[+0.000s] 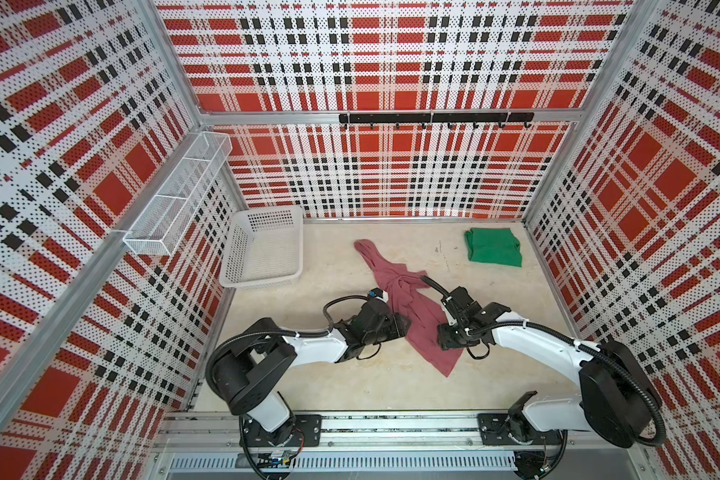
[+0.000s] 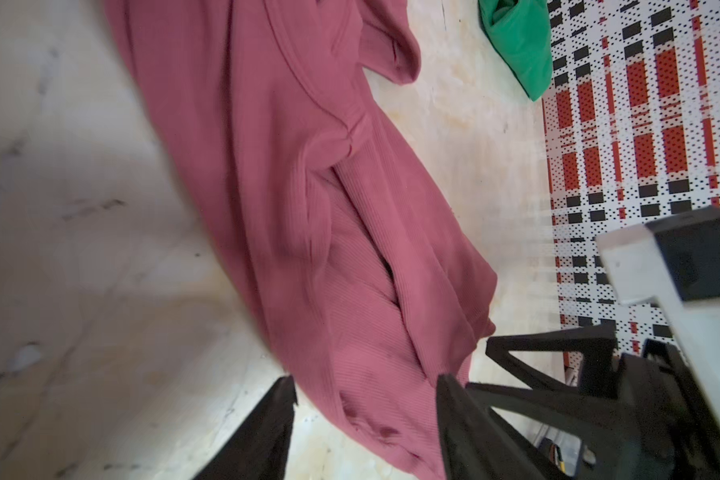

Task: Fold and stack the tank tops
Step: 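Grasp the pink tank top's near hem corners with both grippers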

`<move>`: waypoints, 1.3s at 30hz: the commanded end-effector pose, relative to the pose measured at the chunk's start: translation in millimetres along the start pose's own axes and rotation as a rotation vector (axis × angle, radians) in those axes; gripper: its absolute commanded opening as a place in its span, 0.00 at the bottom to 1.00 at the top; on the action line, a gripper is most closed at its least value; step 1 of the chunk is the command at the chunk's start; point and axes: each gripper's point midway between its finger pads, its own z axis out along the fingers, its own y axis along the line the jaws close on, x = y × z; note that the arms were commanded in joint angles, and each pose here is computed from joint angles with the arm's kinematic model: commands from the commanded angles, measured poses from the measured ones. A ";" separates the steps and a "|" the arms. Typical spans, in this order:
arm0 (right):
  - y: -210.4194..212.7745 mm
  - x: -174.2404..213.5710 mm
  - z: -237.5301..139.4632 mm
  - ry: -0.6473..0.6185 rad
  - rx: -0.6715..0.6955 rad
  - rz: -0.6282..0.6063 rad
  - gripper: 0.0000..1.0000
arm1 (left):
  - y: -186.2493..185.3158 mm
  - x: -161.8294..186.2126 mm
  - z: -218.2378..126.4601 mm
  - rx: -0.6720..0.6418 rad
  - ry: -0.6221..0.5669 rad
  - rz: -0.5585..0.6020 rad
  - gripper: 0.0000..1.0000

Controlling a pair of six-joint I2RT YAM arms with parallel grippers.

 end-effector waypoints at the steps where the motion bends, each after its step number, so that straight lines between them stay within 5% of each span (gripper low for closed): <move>1: -4.8 -10.3 6.4 -0.031 0.001 0.028 0.57 | -8.7 8.2 11.5 0.050 0.013 -0.042 0.57; 4: -3.2 -14.2 15.2 -0.033 -0.054 0.054 0.56 | -1.3 20.2 20.0 0.044 0.042 -0.056 0.49; 8: -1.2 -12.5 23.8 -0.001 -0.077 0.052 0.50 | 5.0 24.9 23.7 0.076 0.048 -0.103 0.27; 13: -5.5 -18.2 11.7 -0.027 -0.056 0.039 0.03 | 16.9 7.5 19.2 0.068 0.009 -0.119 0.01; 26: -41.9 -51.6 -35.0 -0.171 0.037 0.062 0.00 | 96.3 -70.2 -11.1 -0.243 -0.029 0.073 0.00; 27: -42.4 -52.5 -35.5 -0.174 0.037 0.064 0.00 | 97.2 -71.6 -11.3 -0.251 -0.022 0.085 0.05; 29: -42.0 -54.2 -36.3 -0.181 0.033 0.067 0.00 | 95.3 -72.8 -13.8 -0.263 -0.007 0.111 0.45; 31: -41.1 -54.8 -35.8 -0.185 0.027 0.071 0.00 | 90.8 -71.3 -20.1 -0.281 0.003 0.134 0.61; 39: -43.9 -51.9 -29.5 -0.175 0.038 0.069 0.00 | 68.7 -17.6 -61.0 -0.375 0.120 0.198 0.68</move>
